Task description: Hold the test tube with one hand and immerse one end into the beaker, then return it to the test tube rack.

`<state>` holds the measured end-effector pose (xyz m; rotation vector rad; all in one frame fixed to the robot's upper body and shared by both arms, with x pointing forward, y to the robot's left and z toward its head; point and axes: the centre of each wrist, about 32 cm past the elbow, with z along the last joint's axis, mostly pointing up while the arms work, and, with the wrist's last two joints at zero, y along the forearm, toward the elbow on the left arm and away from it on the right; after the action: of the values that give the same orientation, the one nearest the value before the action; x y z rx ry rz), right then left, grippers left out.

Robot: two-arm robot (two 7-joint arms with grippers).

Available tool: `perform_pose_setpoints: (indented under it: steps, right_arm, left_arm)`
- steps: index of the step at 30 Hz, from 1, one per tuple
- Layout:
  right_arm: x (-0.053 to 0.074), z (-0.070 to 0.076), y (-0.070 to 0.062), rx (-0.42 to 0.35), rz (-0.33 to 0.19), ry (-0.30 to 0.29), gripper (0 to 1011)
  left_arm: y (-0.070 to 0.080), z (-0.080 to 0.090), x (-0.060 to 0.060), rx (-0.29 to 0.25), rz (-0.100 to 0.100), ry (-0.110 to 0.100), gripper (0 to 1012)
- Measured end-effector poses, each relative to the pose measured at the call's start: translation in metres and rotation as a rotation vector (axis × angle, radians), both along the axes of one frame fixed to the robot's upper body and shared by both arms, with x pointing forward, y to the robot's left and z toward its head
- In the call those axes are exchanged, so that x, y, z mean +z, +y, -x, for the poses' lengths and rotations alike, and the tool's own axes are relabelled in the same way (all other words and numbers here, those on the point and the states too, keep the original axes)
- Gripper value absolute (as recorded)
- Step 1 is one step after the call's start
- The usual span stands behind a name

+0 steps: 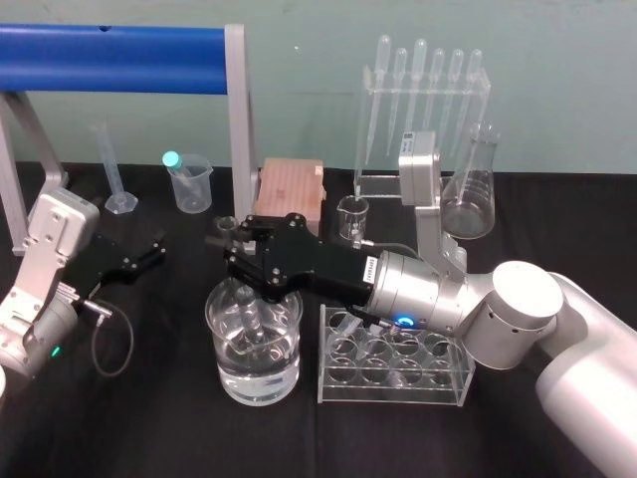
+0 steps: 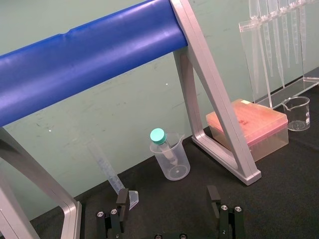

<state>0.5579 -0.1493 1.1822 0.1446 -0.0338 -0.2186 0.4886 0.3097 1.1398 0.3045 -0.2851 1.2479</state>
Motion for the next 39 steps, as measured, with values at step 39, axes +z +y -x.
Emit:
perform_pose_setpoints:
  steps: [39]
  right_arm:
    - [0.0,0.0,0.0,0.0,0.0,0.0,227]
  left_arm:
    - [0.0,0.0,0.0,0.0,0.0,0.0,1000]
